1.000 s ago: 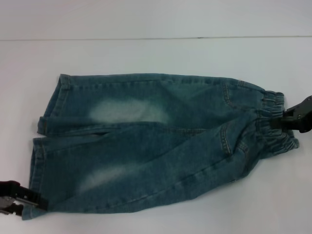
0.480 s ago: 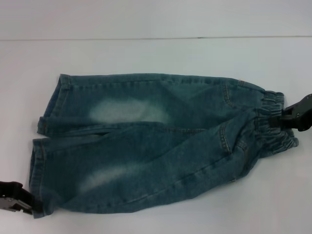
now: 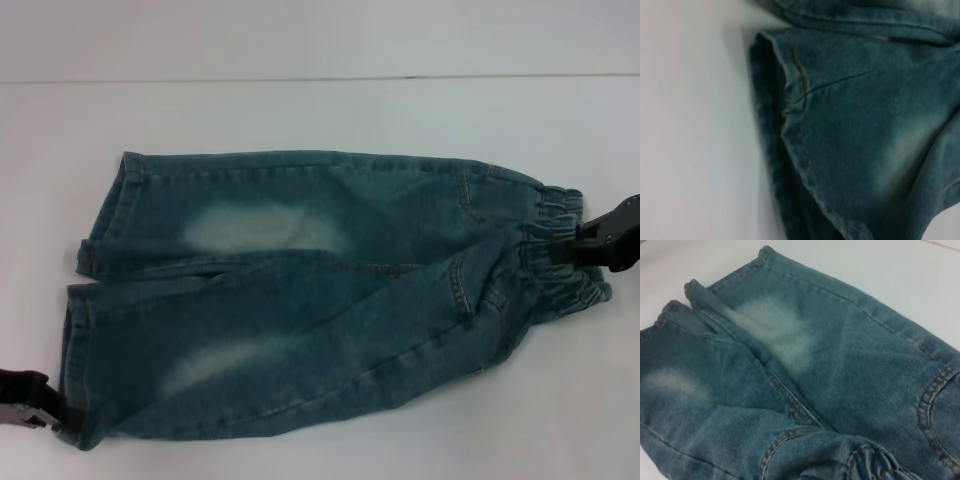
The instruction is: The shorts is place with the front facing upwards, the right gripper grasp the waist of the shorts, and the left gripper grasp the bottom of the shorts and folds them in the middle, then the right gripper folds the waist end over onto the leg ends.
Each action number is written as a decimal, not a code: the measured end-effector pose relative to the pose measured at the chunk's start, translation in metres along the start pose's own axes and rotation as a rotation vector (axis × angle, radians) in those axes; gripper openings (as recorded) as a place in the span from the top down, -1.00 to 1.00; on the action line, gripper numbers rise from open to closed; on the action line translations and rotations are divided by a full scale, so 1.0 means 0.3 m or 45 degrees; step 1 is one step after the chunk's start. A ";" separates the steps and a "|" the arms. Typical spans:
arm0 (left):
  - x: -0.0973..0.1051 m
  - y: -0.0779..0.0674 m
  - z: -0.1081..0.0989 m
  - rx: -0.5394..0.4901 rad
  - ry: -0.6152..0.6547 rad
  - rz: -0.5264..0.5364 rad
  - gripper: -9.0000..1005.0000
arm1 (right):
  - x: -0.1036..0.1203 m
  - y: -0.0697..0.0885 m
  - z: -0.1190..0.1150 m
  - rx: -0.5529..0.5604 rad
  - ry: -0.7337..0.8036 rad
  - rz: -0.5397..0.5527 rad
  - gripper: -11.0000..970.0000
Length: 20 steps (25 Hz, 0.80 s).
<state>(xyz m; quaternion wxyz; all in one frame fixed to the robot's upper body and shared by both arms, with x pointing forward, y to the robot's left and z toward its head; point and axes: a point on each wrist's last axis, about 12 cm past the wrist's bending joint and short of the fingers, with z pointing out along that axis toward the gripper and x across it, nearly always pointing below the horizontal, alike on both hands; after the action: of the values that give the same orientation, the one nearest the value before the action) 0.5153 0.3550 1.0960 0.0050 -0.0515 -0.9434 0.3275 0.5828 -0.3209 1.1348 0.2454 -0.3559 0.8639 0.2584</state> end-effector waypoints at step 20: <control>-0.153 -0.047 -0.105 0.084 -0.345 0.075 0.98 | 0.038 -0.031 -0.070 0.032 -0.375 0.169 0.89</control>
<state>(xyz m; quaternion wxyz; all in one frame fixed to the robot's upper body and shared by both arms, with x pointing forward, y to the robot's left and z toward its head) 0.5610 0.3589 1.1306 -0.1302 -0.0344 -0.9223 0.3623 0.5773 -0.3452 1.1411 0.3562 -0.2534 0.8434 0.3123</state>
